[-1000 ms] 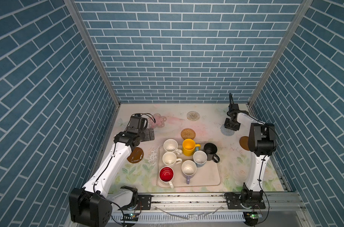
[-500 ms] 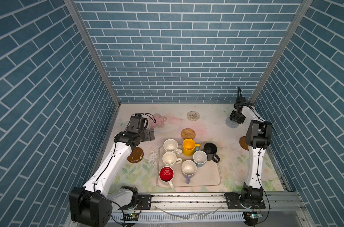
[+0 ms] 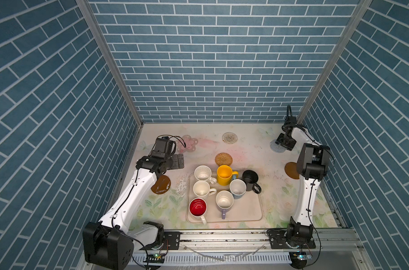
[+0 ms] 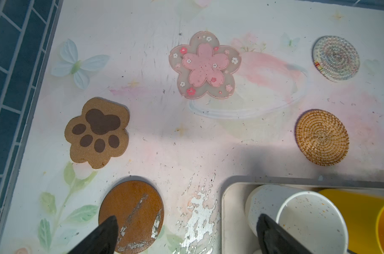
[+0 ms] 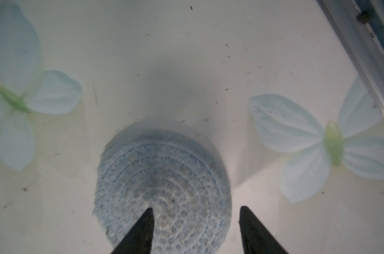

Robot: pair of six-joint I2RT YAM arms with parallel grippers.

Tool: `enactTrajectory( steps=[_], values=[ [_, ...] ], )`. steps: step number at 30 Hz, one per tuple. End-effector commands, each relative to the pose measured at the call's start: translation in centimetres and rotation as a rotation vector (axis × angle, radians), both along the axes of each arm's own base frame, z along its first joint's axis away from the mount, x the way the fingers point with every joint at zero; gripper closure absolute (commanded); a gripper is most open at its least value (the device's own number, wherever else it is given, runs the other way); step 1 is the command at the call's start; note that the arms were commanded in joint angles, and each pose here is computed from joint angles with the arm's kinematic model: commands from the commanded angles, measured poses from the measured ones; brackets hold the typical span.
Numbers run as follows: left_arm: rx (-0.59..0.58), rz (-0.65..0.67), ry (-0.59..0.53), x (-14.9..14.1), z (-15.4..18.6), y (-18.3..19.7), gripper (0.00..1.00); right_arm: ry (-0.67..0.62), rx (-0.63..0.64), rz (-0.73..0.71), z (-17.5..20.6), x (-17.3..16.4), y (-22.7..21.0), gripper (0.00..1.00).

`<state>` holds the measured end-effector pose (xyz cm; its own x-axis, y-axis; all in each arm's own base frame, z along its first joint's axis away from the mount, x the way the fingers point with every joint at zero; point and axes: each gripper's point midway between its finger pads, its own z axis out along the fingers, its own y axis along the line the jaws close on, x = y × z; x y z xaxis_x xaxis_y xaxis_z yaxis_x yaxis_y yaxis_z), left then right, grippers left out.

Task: Place cups on coasters
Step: Move the coaster to the top-right of the table.

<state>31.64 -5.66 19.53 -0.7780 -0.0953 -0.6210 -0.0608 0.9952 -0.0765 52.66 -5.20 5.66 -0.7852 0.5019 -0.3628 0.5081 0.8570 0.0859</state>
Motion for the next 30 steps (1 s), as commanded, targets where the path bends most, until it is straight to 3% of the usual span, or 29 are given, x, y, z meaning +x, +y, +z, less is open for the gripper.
enactTrajectory(
  steps=[1,6,9,20,24,30],
  values=[
    [-0.003,-0.052,-0.043,-0.6,2.8,-1.0,0.01,-0.134,0.031,0.030,6.5,-1.1,1.2,0.29],
    [-0.009,-0.094,-0.072,-2.2,3.2,-2.8,0.01,-0.193,0.017,0.010,9.4,-7.3,1.4,0.26],
    [-0.022,-0.112,-0.096,-2.8,3.1,-4.1,0.01,-0.181,0.009,-0.005,9.1,-11.0,1.2,0.24],
    [0.008,-0.257,-0.111,-4.3,3.7,-8.6,0.01,-0.152,0.064,-0.234,3.7,-21.6,-2.0,0.19],
    [0.010,-0.287,-0.079,-4.6,3.1,-9.1,0.01,-0.140,0.113,-0.309,1.1,-22.9,-3.0,0.21],
    [0.003,-0.295,-0.077,-4.8,2.9,-9.2,0.01,-0.125,0.184,-0.336,-1.6,-22.0,-4.7,0.24]
  ],
)
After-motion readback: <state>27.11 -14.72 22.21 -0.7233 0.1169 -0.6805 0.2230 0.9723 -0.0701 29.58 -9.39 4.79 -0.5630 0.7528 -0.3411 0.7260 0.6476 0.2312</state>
